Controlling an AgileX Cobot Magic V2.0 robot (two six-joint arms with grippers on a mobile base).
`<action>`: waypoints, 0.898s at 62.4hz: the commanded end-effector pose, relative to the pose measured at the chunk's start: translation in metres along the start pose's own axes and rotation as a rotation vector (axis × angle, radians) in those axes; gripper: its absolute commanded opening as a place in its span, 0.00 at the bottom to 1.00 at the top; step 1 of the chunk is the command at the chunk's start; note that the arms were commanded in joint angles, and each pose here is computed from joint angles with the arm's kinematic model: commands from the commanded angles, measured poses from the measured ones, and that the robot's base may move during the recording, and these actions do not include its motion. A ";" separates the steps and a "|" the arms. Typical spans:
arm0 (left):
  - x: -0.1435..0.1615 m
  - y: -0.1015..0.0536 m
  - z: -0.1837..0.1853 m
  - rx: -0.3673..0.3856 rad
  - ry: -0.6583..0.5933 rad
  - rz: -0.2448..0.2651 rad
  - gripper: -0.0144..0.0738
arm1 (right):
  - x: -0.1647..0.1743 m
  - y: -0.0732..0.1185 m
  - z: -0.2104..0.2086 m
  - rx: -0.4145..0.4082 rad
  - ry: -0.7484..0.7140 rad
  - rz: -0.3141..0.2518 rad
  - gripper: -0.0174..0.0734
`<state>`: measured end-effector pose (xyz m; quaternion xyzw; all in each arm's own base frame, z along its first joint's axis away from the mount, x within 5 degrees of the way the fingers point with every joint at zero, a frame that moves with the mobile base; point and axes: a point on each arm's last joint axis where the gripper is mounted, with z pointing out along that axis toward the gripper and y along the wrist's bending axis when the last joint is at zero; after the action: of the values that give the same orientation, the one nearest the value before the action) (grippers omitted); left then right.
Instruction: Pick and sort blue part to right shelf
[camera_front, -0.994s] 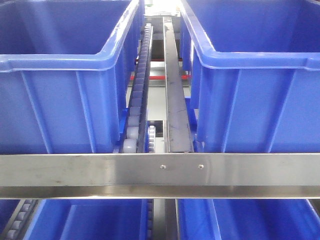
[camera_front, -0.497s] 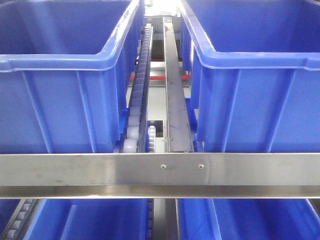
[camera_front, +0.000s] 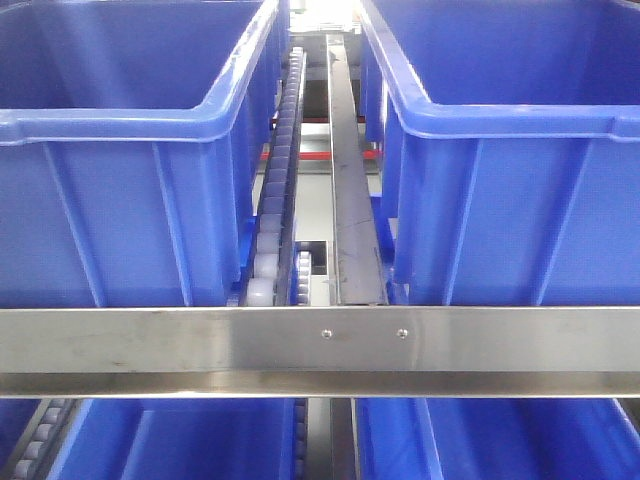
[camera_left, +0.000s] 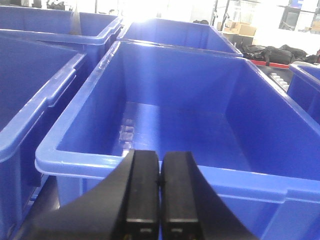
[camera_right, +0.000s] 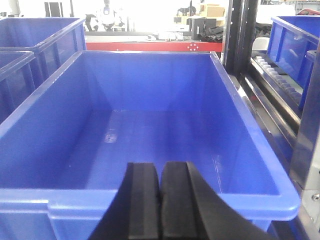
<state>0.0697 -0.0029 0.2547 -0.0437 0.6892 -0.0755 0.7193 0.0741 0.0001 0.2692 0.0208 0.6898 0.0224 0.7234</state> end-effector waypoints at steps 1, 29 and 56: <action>-0.017 -0.001 0.000 0.003 -0.108 -0.013 0.32 | -0.011 0.000 0.000 0.004 -0.094 -0.038 0.23; -0.017 -0.001 0.000 0.003 -0.108 -0.013 0.32 | 0.040 -0.003 -0.025 -0.005 -0.219 -0.023 0.23; -0.017 -0.001 0.000 0.003 -0.108 -0.013 0.32 | 0.045 0.000 -0.025 -0.067 -0.189 -0.020 0.23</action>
<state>0.0697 -0.0029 0.2539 -0.0443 0.6900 -0.0760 0.7185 0.0565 0.0037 0.2059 -0.0128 0.6734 0.0343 0.7384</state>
